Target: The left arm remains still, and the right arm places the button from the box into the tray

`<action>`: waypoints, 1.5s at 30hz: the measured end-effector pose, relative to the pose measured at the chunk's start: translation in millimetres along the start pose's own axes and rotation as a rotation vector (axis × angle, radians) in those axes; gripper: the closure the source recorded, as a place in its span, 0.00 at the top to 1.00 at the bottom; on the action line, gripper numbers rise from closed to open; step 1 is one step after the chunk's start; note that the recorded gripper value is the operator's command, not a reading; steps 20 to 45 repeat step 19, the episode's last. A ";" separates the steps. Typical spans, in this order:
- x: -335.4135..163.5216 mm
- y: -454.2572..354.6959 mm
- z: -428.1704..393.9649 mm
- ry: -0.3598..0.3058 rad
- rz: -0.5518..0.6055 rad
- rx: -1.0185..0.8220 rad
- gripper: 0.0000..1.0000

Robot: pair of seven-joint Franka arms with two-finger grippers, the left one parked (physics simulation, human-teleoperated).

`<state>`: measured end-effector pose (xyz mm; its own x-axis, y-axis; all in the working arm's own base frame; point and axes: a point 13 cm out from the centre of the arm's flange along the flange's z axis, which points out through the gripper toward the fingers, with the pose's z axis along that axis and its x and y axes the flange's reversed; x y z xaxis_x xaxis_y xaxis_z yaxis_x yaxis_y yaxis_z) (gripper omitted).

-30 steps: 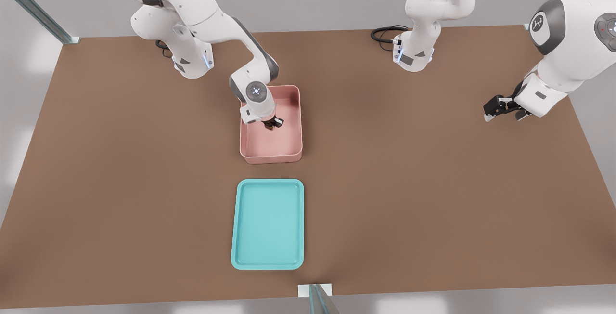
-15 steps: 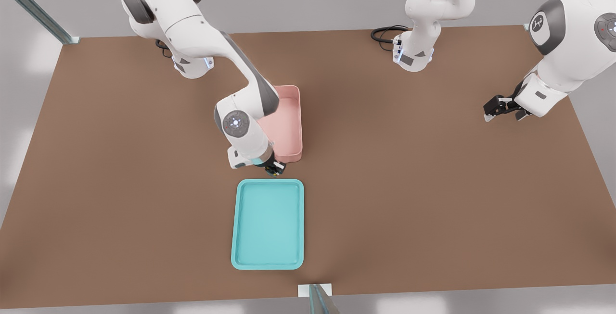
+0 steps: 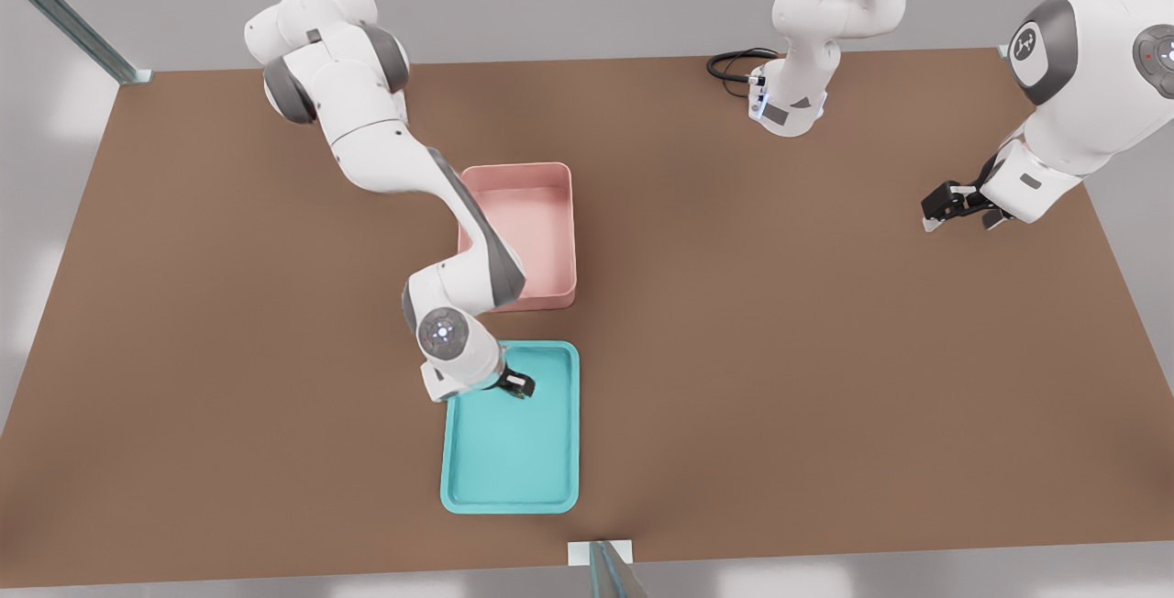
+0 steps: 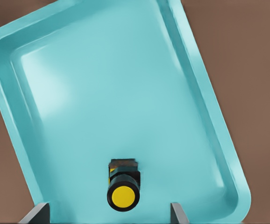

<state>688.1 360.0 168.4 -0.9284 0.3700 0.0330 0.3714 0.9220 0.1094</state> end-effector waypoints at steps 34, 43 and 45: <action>-7.8 -255.2 -305.3 0.050 -0.323 0.202 1.00; -7.8 -255.2 -305.3 0.050 -0.323 0.202 1.00; -7.8 -255.2 -305.3 0.050 -0.323 0.202 1.00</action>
